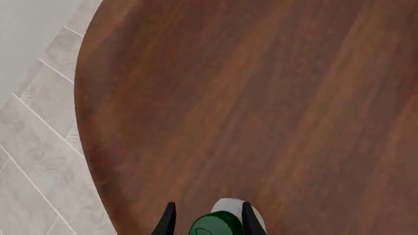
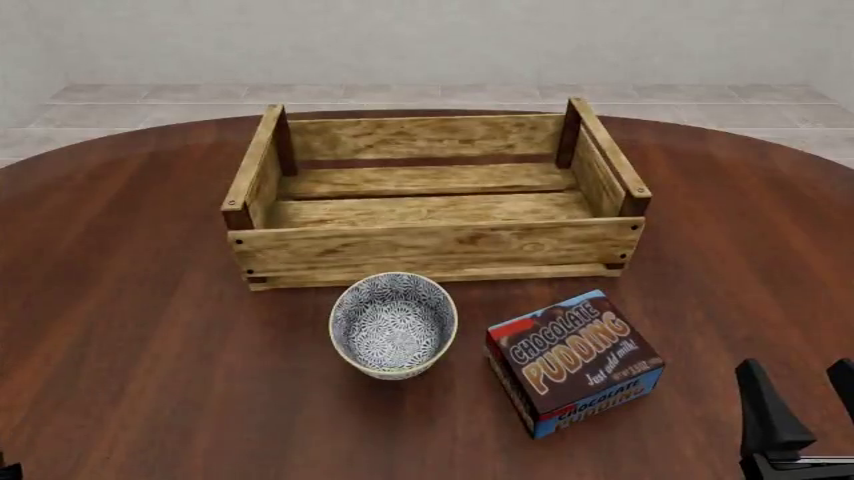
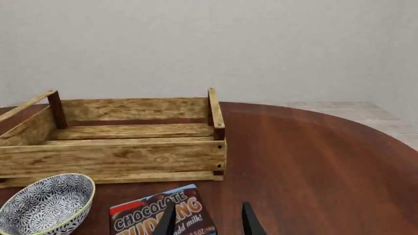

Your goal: Pick up the salad dressing and put it in the tray.

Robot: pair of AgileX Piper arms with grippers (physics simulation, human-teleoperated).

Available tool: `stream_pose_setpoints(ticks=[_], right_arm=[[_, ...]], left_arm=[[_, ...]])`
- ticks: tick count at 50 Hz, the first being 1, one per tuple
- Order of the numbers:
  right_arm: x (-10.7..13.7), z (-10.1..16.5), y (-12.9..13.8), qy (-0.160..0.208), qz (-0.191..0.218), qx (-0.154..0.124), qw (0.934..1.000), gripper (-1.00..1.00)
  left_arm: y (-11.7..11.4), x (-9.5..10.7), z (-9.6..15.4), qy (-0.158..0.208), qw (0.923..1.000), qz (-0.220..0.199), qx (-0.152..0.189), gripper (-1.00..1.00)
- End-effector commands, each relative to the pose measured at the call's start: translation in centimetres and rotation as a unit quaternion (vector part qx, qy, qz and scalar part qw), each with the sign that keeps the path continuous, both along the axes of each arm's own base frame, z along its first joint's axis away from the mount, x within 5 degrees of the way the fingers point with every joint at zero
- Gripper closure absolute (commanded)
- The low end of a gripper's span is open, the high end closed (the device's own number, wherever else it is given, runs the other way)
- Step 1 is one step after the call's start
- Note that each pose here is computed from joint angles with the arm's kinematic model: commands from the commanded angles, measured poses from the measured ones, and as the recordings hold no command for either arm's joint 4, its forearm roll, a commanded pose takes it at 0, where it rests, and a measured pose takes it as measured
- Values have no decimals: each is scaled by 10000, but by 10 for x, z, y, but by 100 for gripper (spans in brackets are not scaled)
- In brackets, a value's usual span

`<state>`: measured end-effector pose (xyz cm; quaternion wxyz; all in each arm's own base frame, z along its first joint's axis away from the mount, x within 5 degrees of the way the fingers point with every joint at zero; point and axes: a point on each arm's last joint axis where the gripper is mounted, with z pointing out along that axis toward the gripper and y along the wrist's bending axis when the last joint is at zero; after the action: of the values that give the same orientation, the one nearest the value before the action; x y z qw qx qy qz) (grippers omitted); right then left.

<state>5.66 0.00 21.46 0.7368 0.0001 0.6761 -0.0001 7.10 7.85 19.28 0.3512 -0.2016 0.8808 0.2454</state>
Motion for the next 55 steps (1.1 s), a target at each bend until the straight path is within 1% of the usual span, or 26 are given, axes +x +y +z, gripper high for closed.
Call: stream_pose_setpoints(ticks=[1,3,4,7,22,28,36,39,40,44,55], right_arm=[[0,0,0,1,0,-1,10000,-100],[0,0,0,0,1,1,10000,-100],[0,0,0,0,0,0,10000,-100],[0,0,0,0,0,-1,10000,-100],[0,0,0,1,1,0,10000,-100],[0,0,0,1,-1,-1,10000,-100],[0,0,0,0,0,-1,10000,-100],[0,0,0,-1,0,0,10000,-100],[0,0,0,-1,0,0,10000,-100],[0,0,0,0,0,0,10000,-100],[0,0,0,0,0,0,10000,-100]], left_arm=[[-1,-1,-22,248,9993,-26,-264,-100],[-4,-1,-26,250,9990,-23,-374,-100],[-5,-2,-25,228,9990,-16,-383,100],[-5,-2,-23,221,9991,-22,-353,100],[-10,-3,-20,186,9989,-90,-427,100],[-12,-3,-11,79,9992,-102,-389,100],[-10,-1,14,-200,9996,-72,-187,100],[-11,-1,26,-355,9993,-79,-65,100],[-11,-2,26,-355,9993,-79,-65,100],[-12,-1,42,-486,9987,-125,42,100],[-20,-5,68,-776,9964,-290,192,100]])
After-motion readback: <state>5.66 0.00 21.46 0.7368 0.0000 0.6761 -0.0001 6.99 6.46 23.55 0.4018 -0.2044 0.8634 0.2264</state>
